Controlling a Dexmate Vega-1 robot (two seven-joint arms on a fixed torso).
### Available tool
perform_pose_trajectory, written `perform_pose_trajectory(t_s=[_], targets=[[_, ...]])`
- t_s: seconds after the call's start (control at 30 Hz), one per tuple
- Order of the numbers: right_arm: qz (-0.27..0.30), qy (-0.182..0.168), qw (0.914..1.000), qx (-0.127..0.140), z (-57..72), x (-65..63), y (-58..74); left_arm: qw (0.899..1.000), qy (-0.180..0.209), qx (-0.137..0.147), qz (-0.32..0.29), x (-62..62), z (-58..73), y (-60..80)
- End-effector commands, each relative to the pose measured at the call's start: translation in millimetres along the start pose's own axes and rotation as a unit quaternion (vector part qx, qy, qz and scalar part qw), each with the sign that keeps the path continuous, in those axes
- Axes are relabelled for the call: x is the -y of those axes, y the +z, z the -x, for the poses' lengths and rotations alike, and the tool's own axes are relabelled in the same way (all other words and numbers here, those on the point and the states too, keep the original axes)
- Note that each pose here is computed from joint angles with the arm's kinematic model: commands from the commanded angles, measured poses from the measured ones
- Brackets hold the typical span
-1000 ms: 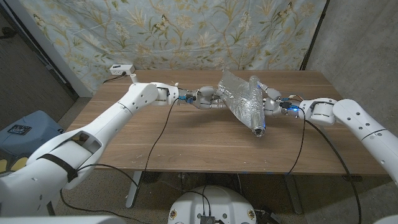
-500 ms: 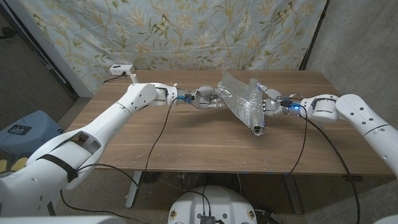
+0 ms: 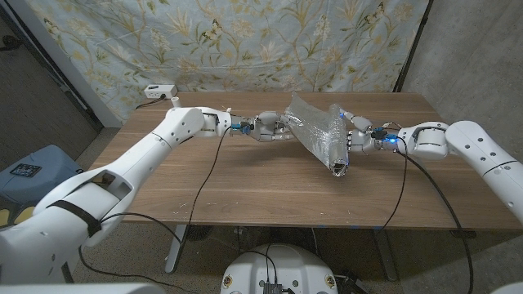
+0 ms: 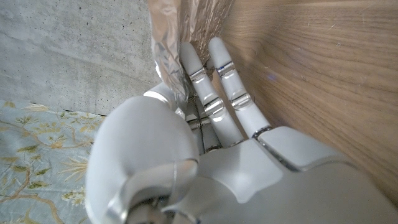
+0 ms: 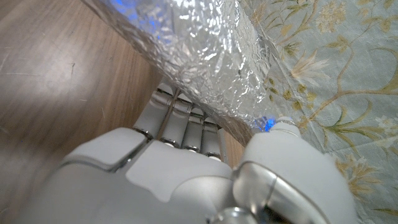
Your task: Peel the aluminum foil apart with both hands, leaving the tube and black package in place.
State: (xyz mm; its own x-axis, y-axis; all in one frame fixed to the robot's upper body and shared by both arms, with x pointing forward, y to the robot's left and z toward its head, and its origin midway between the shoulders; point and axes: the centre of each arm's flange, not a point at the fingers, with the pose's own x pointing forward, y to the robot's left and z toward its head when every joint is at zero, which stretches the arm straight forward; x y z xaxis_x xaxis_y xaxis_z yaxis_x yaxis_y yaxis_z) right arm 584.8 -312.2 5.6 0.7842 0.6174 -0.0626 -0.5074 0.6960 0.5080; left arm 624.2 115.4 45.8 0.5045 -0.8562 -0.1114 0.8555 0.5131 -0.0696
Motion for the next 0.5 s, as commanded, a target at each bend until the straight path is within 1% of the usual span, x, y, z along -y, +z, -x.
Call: perform_pose_trajectory(t_s=[0.03, 0.5], targets=[[-0.002, 0.003, 1.0000, 0.003, 5.8, 2.8, 3.6, 1.000, 0.002, -0.007, -0.007, -2.3, 2.7, 2.0], [-0.003, 0.001, 1.0000, -0.001, 10.1, 5.4, 3.8, 1.000, 0.003, -0.007, -0.009, -4.4, 7.4, 2.4]])
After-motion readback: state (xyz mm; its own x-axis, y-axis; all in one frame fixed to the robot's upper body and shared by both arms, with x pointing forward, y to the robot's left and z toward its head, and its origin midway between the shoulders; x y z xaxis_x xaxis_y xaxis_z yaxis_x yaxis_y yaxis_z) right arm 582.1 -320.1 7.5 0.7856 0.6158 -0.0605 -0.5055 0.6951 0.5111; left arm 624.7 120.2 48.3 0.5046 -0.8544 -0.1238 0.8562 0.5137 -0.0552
